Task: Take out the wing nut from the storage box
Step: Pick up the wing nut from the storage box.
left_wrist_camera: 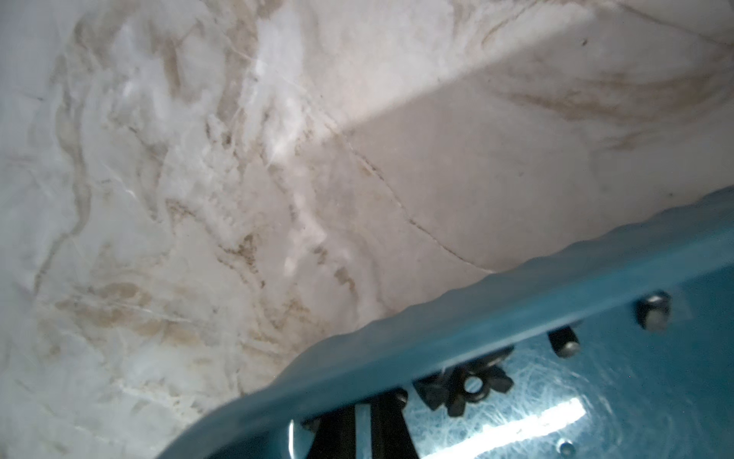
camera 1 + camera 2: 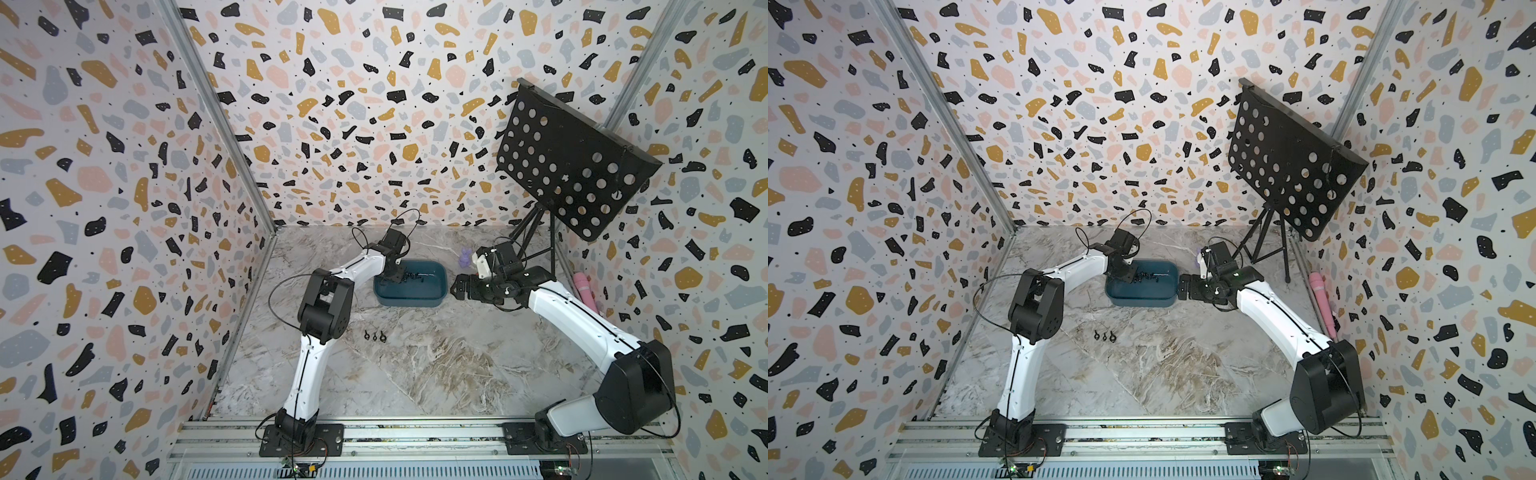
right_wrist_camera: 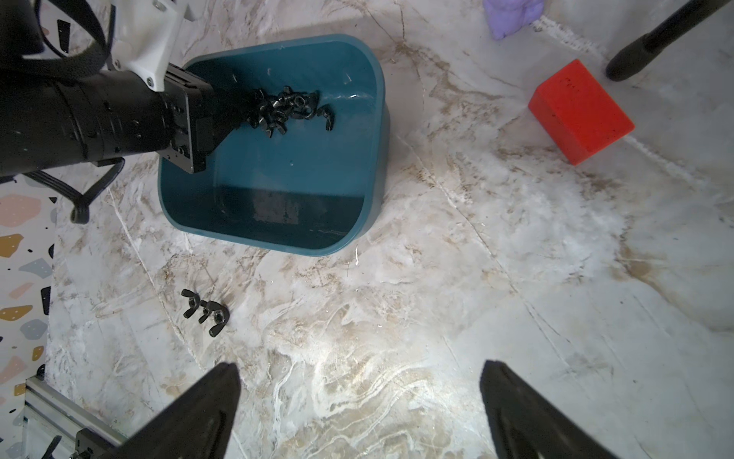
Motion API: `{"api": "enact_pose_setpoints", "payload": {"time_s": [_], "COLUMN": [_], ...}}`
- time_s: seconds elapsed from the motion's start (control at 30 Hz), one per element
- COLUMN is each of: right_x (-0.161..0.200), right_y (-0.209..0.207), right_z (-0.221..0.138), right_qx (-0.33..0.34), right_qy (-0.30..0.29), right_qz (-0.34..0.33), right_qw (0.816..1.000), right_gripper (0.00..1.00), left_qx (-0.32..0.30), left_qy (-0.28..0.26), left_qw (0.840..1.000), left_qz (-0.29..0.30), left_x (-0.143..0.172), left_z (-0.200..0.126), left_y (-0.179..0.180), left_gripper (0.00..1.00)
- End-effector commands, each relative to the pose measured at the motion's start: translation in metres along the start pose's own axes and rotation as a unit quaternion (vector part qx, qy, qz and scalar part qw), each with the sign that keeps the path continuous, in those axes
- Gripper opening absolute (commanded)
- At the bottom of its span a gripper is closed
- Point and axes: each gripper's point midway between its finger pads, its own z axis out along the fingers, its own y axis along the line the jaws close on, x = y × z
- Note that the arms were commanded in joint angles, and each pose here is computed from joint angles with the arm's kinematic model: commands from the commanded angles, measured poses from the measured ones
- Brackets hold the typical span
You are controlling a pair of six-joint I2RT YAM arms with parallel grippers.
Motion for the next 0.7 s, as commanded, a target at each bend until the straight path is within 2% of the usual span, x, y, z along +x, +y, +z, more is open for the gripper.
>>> {"api": "enact_pose_setpoints", "payload": {"time_s": [0.0,0.2,0.43,0.67], "right_x": [-0.006,-0.006,-0.011,-0.021], "right_y": [0.006,0.011,0.024,0.047], "right_z": [-0.006,-0.006,-0.009,-0.008], "right_qx": [-0.010,-0.025,-0.058,-0.111], "right_qy": [-0.004,-0.005,-0.011,-0.009], "right_qz": [0.002,0.005,-0.006,-0.020], "right_qw": [1.000,1.000,0.998,0.994], "right_gripper": [1.00,1.00,1.00,0.84], "left_qx": [0.022,0.055,0.140,0.239], "left_qy": [-0.031,-0.046,-0.070,-0.086], "left_qw": [0.999,0.997,0.985,0.961], "left_qz": [-0.015,-0.035,-0.075,-0.106], "left_x": [-0.014,-0.007,0.003,0.011], "left_z": [-0.033,-0.063,-0.102,-0.141], "left_y": [-0.004,-0.014,-0.041,-0.070], "left_gripper": [0.04,0.04,0.04,0.04]}}
